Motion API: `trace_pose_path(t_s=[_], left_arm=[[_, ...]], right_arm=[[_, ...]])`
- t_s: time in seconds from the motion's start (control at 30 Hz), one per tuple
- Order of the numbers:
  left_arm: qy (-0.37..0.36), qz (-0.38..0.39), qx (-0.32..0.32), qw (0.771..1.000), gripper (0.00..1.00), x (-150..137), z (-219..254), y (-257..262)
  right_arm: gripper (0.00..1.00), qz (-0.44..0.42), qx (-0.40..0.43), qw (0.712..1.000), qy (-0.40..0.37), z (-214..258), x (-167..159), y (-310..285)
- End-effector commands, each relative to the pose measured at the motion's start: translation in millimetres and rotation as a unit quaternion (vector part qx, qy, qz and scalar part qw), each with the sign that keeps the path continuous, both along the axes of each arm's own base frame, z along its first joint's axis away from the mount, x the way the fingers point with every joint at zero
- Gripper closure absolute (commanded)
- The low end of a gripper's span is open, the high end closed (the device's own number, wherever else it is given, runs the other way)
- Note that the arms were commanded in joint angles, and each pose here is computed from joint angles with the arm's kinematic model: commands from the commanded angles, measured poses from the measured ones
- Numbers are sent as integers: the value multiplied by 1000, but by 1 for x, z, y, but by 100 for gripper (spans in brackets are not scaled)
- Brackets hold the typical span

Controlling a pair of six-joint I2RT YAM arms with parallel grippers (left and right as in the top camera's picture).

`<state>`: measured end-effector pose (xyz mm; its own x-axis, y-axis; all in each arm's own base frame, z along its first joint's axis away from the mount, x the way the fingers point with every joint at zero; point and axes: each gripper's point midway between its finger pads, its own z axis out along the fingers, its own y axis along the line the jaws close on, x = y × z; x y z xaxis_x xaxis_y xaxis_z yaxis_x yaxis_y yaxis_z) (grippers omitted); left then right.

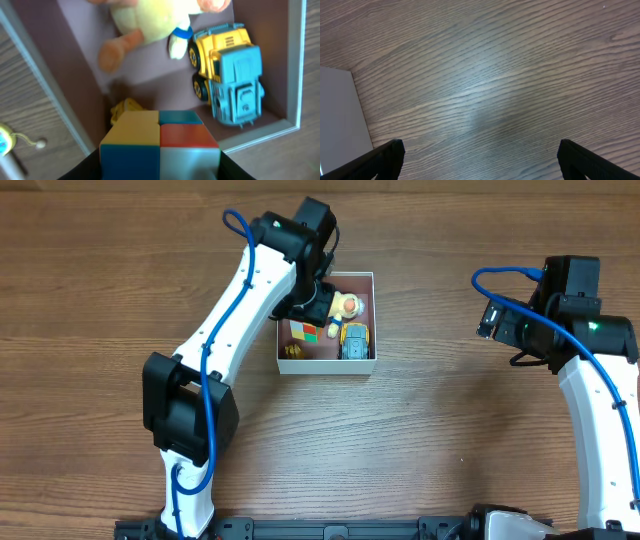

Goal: Pack container
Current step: 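Carry the cube into the box and open the left gripper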

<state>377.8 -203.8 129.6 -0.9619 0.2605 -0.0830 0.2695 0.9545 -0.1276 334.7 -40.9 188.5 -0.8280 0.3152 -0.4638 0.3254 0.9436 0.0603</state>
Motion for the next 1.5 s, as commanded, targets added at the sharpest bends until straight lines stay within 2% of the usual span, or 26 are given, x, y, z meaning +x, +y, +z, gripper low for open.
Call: trace_pose_path(t_s=[0.0, 0.37, 0.47, 0.57, 0.63, 0.77, 0.9, 1.0, 1.2, 1.33, 1.47], left_arm=[[-10, 5, -3, 1000, 52, -1, -5, -3], [-1, 6, 4, 1000, 47, -4, -29, 0], [7, 6, 8, 1000, 41, -8, -34, 2], [12, 6, 11, 1000, 40, -10, -37, 3], [8, 6, 11, 1000, 27, -9, -37, 3], [-5, -3, 8, 1000, 23, -3, -36, 1], [-22, -2, -1, 1000, 0, 8, -26, 2], [-37, -3, -6, 999, 0, 17, -7, 5], [-83, 19, -16, 996, 0, 33, 67, 24], [-94, 66, 48, 992, 0, 27, 95, 66], [-67, 128, 118, 983, 0, 12, 96, 110]], right_arm=[[0, -3, -6, 1000, -14, 8, -1, -3], [0, -3, -6, 1000, -14, 8, -1, -3], [0, -3, -6, 1000, -14, 8, -1, -3], [0, -3, -6, 1000, -14, 8, -1, -3], [0, -3, -6, 1000, -14, 8, -1, -3], [0, -3, -6, 1000, -14, 8, -1, -3], [0, -3, -6, 1000, -14, 8, -1, -3], [0, -3, -6, 1000, -14, 8, -1, -3], [0, -3, -6, 1000, -14, 8, -1, -3], [0, -3, -6, 1000, -14, 8, -1, -3], [0, -3, -6, 1000, -14, 8, -1, -3]])
